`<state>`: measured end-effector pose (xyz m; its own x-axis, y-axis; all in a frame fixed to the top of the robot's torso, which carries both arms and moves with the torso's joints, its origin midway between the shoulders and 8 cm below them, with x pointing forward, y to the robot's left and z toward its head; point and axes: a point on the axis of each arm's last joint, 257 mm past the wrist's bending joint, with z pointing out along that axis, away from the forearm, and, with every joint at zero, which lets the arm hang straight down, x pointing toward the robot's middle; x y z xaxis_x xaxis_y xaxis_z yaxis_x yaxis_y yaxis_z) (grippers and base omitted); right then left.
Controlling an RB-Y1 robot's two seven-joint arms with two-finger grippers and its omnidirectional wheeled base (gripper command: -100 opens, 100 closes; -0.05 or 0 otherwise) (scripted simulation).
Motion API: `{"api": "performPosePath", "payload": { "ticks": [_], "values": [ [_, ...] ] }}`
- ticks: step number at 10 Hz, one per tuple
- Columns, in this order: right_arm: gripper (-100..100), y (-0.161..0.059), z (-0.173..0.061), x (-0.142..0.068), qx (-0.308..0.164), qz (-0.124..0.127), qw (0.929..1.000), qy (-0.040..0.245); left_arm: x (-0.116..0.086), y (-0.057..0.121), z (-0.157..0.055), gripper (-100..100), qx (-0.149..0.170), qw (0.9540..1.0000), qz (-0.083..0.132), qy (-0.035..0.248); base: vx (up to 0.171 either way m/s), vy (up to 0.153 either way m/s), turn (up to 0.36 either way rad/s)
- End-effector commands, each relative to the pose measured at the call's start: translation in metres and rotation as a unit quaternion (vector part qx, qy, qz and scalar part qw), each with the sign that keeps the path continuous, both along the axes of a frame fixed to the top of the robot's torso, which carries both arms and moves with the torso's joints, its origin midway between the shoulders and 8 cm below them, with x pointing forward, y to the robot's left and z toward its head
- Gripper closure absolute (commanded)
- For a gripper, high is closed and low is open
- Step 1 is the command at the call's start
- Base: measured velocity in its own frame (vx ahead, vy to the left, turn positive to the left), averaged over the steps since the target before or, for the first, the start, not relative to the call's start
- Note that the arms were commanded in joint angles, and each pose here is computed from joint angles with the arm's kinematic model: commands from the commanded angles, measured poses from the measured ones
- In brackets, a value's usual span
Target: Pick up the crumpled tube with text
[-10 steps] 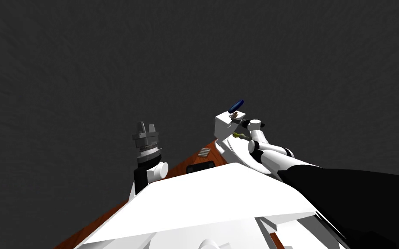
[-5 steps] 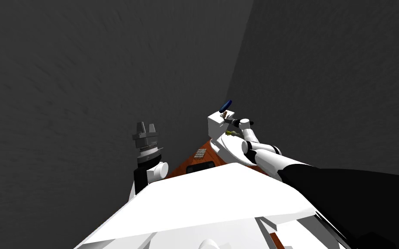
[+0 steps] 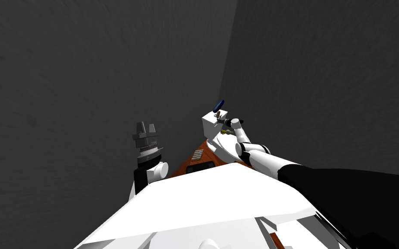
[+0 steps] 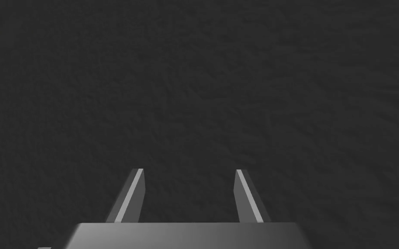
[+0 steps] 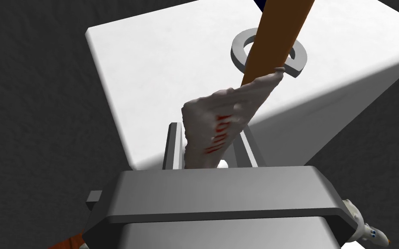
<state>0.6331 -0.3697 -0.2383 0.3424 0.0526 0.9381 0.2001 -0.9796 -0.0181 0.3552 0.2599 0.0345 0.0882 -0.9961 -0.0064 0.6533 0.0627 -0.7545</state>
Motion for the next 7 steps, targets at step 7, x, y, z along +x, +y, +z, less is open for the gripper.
{"api": "performPosePath", "payload": {
  "ticks": [7],
  "values": [
    [100, 0.148, 0.02, 0.013, 0.006, 0.081, 0.9965, -0.02, 0.0, 0.0, 0.0, 0, 0.0, 1.0, 0.0, 0.0, 0.037, -0.039, -0.2]
  ]
}}
